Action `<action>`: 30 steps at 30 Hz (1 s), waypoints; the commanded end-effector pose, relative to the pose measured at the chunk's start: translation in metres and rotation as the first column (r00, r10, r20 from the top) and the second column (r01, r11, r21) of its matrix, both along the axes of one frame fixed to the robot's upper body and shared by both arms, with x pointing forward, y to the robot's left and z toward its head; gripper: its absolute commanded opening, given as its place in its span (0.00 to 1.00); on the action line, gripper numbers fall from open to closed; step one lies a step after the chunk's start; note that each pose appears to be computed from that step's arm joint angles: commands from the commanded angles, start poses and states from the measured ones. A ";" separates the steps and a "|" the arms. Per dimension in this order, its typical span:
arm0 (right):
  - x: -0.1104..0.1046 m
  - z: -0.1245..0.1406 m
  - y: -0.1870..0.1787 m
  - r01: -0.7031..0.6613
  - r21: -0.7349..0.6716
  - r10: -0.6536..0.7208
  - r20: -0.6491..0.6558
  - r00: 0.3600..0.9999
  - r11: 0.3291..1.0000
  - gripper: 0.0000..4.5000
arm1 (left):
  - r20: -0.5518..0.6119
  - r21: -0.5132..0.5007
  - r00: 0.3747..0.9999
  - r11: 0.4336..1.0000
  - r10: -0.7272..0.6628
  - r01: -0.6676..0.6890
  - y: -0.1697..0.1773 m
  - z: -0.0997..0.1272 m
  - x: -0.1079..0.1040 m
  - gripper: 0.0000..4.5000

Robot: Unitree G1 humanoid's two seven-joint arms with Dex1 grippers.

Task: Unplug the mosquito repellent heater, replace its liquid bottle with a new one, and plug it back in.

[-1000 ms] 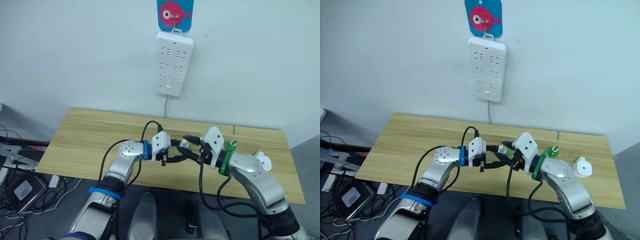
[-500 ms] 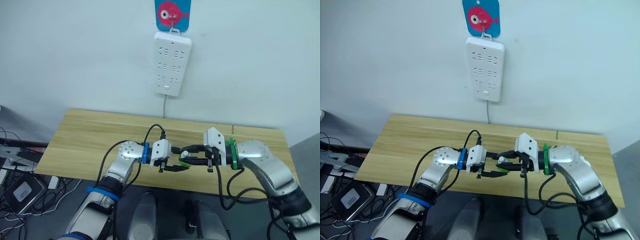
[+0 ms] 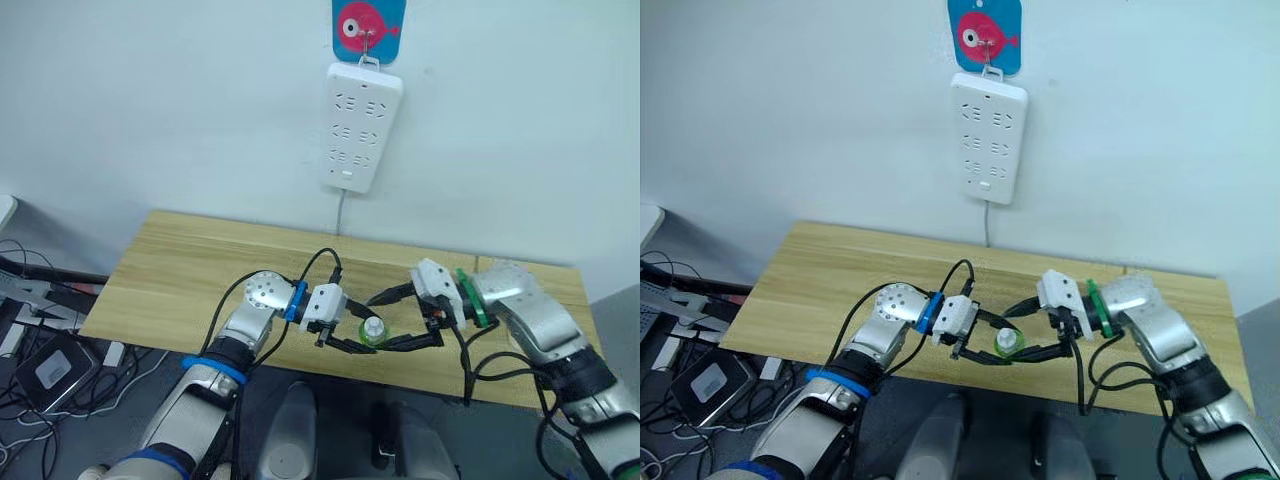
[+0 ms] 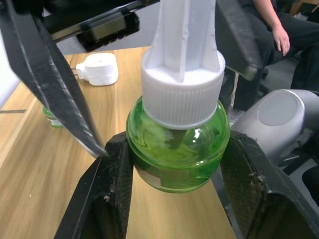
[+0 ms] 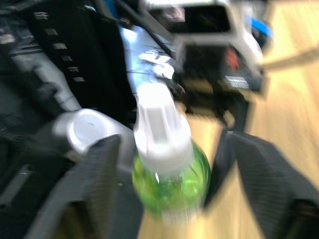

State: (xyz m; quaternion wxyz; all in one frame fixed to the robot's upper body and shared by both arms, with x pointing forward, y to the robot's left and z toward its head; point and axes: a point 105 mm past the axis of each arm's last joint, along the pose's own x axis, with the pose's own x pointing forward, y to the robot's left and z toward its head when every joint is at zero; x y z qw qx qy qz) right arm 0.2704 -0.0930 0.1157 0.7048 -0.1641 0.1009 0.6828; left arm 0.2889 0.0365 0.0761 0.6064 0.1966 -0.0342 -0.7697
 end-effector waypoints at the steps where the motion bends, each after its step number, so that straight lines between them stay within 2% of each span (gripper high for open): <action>1: -0.008 0.012 -0.011 0.141 0.048 -0.142 0.017 0.990 0.989 0.99 | -0.010 -0.055 0.998 0.996 0.064 -0.064 0.002 0.007 0.009 0.48; 4: -0.022 0.007 -0.017 0.246 0.067 -0.247 -0.001 0.969 0.967 0.99 | -0.029 -0.071 0.993 0.991 0.114 -0.116 0.005 0.008 0.014 0.48; 7: -0.026 0.006 -0.011 0.337 0.110 -0.340 0.012 0.940 0.935 0.99 | -0.042 -0.081 0.987 0.984 0.155 -0.158 0.007 0.009 0.018 0.48; 13: -0.009 0.019 0.010 0.496 0.250 -0.532 0.100 0.841 0.831 0.99 | -0.057 -0.089 0.977 0.973 0.207 -0.212 0.007 0.011 0.023 0.48; 22: 0.005 0.026 0.030 0.501 0.261 -0.547 0.145 0.825 0.825 0.99 | -0.036 -0.078 0.981 0.978 0.192 -0.194 0.005 0.011 0.022 0.48; 26: 0.018 0.027 0.020 0.531 0.245 -0.575 0.169 0.801 0.811 0.99 | -0.032 -0.079 0.981 0.978 0.191 -0.193 0.003 0.010 0.022 0.48; 30: 0.017 0.030 -0.002 0.549 0.233 -0.590 0.175 0.788 0.802 0.99 | -0.034 -0.077 0.980 0.977 0.195 -0.197 0.005 0.009 0.022 0.48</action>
